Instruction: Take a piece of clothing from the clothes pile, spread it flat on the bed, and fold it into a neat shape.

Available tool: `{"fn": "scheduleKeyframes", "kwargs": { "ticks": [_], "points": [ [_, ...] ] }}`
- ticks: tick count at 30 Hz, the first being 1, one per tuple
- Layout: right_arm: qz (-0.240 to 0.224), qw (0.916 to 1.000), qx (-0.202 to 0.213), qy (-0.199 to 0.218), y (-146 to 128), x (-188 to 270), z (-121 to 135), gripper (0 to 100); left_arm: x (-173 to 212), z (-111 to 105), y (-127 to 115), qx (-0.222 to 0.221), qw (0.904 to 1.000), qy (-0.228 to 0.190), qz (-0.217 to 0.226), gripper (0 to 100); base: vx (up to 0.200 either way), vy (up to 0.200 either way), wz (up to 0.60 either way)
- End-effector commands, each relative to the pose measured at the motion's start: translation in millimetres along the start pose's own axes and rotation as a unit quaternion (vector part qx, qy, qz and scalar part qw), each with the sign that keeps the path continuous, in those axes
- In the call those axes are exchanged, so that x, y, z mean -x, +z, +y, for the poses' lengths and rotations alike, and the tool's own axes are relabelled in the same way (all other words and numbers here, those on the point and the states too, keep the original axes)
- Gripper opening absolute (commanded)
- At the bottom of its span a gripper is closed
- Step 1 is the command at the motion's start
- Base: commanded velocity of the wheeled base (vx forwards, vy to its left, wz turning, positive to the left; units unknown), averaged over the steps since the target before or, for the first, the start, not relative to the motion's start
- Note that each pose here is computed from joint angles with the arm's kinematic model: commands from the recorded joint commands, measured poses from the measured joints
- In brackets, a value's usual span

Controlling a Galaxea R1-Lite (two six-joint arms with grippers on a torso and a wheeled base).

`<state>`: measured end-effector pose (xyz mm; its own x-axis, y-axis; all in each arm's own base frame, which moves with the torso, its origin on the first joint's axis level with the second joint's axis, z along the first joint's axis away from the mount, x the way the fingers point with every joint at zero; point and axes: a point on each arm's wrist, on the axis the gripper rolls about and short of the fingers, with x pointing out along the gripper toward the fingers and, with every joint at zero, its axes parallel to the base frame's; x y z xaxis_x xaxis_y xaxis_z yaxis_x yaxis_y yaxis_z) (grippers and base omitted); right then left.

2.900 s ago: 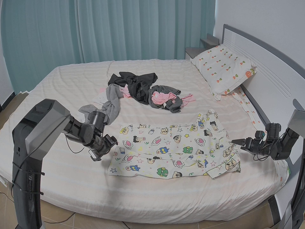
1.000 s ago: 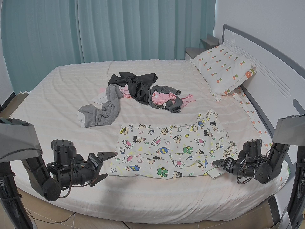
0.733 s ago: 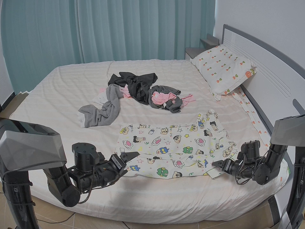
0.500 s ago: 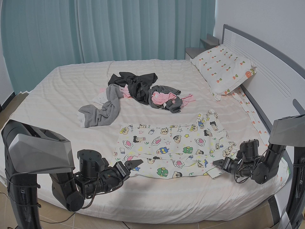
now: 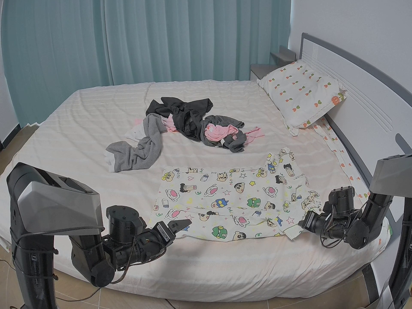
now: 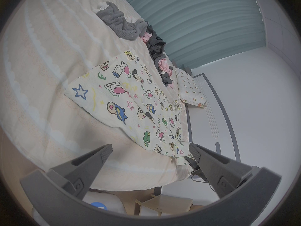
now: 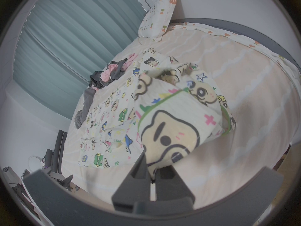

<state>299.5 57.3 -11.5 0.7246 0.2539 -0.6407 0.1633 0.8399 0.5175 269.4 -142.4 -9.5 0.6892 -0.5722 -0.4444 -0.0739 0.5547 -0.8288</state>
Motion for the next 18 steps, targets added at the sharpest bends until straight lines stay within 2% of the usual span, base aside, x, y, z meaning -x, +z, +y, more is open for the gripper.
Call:
{"fn": "scheduleKeyframes", "kwargs": {
  "ticks": [1,2,6,12,14,18],
  "points": [
    [-0.027,0.9993,0.006,0.024,13,11,13,0,0,1,-1,0.001,1.0,0.002,0.0,100,0.0,0.0,0.0],
    [-0.036,0.9985,0.014,0.039,18,13,25,0,0,1,-1,0.001,1.0,0.002,0.0,100,0.0,0.0,0.0],
    [-0.05,0.997,0.02,0.056,36,19,45,0,0,1,-1,0.0,1.0,0.002,0.0,100,0.0,0.0,0.0],
    [-0.026,0.9987,0.013,0.041,67,20,67,0,0,1,-1,0.0,1.0,0.002,0.0,100,0.0,0.0,0.0],
    [-0.019,0.9984,-0.021,0.049,83,20,78,0,0,1,-1,0.0,1.0,0.002,0.0,100,0.0,0.0,0.0],
    [0.004,0.998,-0.036,0.052,102,19,93,0,-1,1,-1,0.0,1.0,0.002,0.001,100,0.0,0.0,0.0]
  ]
}}
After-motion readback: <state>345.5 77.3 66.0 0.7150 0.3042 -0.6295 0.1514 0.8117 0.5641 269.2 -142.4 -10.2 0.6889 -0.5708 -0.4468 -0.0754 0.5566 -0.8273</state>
